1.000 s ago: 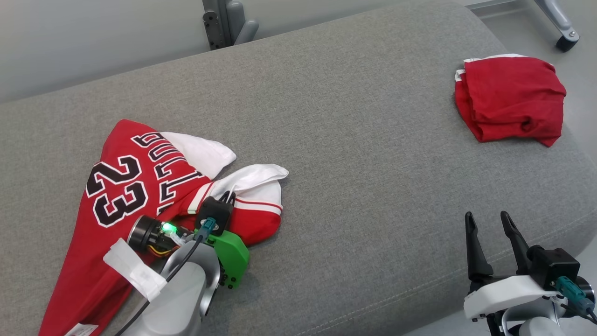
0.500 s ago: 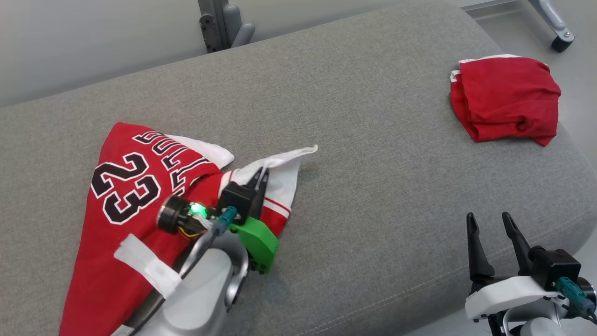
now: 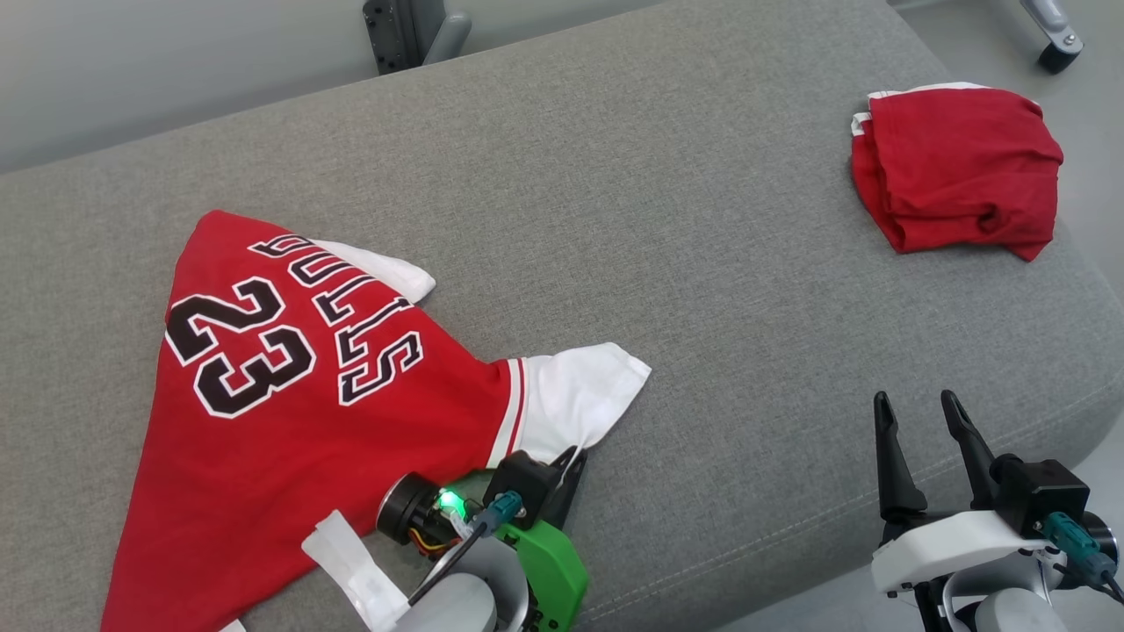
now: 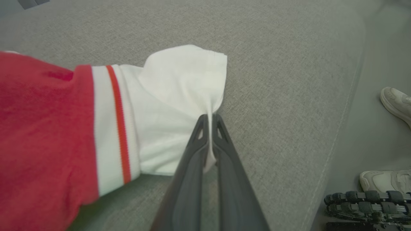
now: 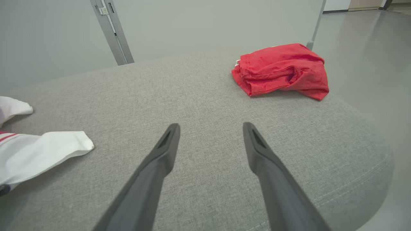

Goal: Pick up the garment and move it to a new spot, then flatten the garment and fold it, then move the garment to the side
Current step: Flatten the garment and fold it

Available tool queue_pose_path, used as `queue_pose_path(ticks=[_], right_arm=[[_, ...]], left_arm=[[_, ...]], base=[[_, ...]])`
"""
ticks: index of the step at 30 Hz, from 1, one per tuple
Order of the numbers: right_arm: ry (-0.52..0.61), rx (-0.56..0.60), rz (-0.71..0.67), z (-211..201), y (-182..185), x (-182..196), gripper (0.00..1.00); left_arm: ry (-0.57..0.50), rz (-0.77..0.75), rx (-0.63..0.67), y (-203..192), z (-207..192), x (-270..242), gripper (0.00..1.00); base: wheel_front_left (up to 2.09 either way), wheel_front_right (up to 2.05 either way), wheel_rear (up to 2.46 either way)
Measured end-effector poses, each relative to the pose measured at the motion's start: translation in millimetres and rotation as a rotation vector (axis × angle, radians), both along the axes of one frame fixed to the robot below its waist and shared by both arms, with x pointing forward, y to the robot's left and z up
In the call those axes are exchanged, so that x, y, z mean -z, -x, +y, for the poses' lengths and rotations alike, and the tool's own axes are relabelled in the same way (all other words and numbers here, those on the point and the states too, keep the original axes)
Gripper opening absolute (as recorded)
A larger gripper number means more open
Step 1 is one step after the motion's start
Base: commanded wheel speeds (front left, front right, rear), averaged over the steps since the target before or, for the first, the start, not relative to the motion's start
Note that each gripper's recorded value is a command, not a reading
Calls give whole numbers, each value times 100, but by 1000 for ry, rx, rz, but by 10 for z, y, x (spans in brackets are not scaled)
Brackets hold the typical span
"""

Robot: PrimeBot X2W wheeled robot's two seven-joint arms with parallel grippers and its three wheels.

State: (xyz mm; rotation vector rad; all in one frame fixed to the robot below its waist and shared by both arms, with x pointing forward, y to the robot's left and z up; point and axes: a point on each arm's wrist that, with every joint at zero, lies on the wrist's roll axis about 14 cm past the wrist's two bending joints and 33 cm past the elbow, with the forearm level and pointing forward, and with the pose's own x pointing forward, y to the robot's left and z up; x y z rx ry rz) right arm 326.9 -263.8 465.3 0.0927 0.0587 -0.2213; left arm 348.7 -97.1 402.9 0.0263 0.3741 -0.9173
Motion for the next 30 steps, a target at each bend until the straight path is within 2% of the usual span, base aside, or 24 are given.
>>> queue_pose_path(ticks=[1, 2, 3, 7, 15, 21, 24, 25, 30], right_arm=[[0, 0, 4, -1, 1, 11, 100], [0, 1, 5, -4, 1, 15, 100], [0, 3, 6, -7, 2, 18, 100], [2, 5, 5, -20, 0, 14, 100], [14, -2, -23, -14, -18, -71, 100], [53, -3, -78, -44, -37, -261, 100], [77, -15, -108, -25, -52, -366, 100], [95, -30, -126, 4, -63, -434, 100], [128, -83, -156, 133, -110, -541, 100]], left_arm=[[-4, 7, 3, 18, -6, 25, 24], [-3, 16, 3, 28, -12, 43, 64], [0, 18, 1, 29, -17, 46, 100], [6, 34, -14, 21, -6, 43, 100], [169, -36, -181, -239, 194, -381, 100], [180, -188, -371, -394, 830, -663, 100], [144, -227, -453, -340, 1176, -677, 100], [125, -244, -522, -301, 1440, -692, 100], [104, -292, -696, -177, 2036, -798, 100]], base=[[0, 0, 0], [0, 0, 0], [0, 0, 0], [0, 0, 0], [0, 0, 0], [0, 0, 0], [0, 0, 0], [0, 0, 0], [0, 0, 0]])
